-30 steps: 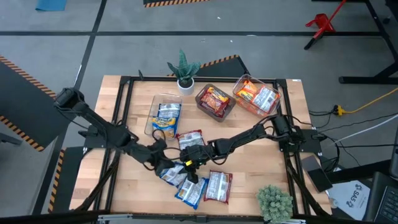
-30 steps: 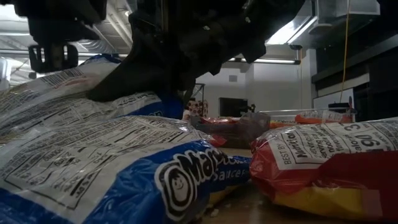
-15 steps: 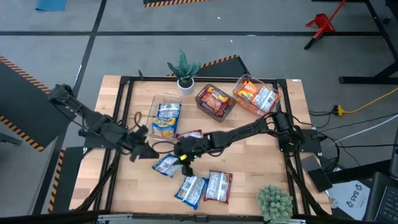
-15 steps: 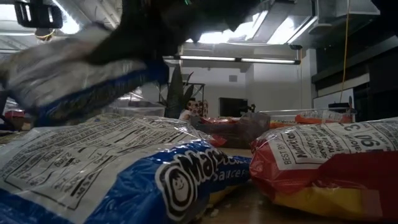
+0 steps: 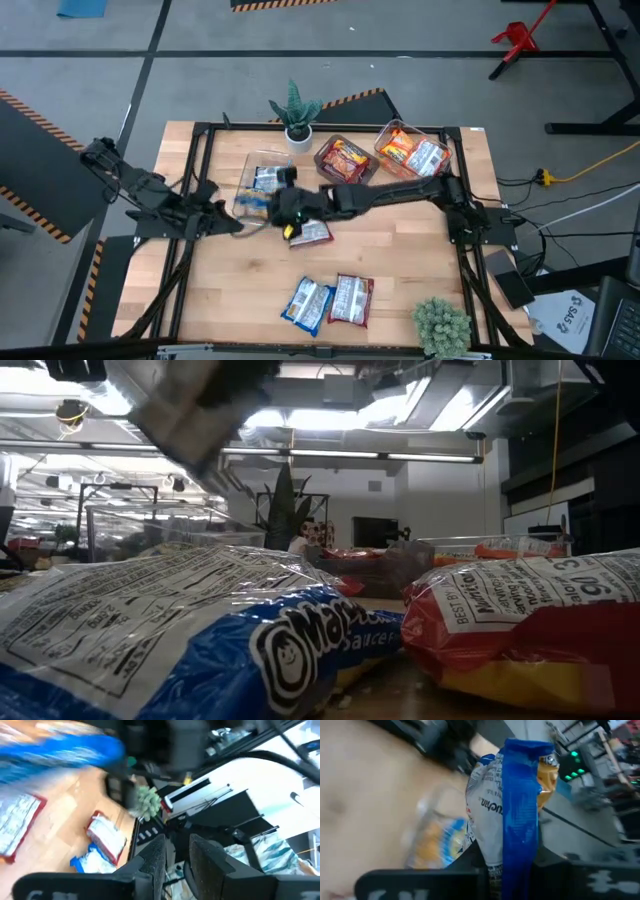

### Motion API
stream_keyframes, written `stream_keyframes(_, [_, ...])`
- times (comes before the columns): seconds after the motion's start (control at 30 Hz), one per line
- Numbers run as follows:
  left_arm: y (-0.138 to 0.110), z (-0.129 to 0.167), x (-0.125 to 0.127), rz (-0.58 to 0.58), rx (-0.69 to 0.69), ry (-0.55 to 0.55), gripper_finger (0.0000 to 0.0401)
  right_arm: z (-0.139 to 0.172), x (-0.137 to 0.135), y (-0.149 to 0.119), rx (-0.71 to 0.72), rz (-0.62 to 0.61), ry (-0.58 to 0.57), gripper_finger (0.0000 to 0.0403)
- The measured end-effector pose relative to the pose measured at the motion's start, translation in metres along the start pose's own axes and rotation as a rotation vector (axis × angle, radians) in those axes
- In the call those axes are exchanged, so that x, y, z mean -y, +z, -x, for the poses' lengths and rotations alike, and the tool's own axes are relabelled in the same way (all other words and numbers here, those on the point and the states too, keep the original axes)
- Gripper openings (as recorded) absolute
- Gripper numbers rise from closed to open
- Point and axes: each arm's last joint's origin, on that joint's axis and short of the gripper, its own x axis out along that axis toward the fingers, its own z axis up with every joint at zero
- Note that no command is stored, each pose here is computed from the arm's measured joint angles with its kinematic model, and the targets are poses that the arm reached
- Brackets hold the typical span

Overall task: Sort Maruchan noodles
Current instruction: Put the blue noodle pack into the left transparent bin

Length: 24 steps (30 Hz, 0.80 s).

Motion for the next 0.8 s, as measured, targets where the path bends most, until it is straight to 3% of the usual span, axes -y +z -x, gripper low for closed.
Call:
stream_keyframes(0.17, [0.007, 0.013, 0.002, -0.018, 0.04, -0.052, 0.0082, -0.021, 0.032, -0.023, -0.043, 0.116, -0.008, 0.0041])
stream_keyframes(0.47, [0.015, 0.028, 0.004, -0.063, 0.099, -0.096, 0.0082, -0.049, 0.08, -0.062, -0.075, 0.47, 0.011, 0.0043])
stream_keyframes(0.8, [0.013, 0.03, -0.004, -0.092, 0.093, -0.01, 0.0082, -0.077, 0.062, -0.077, -0.036, 0.823, 0.116, 0.0044])
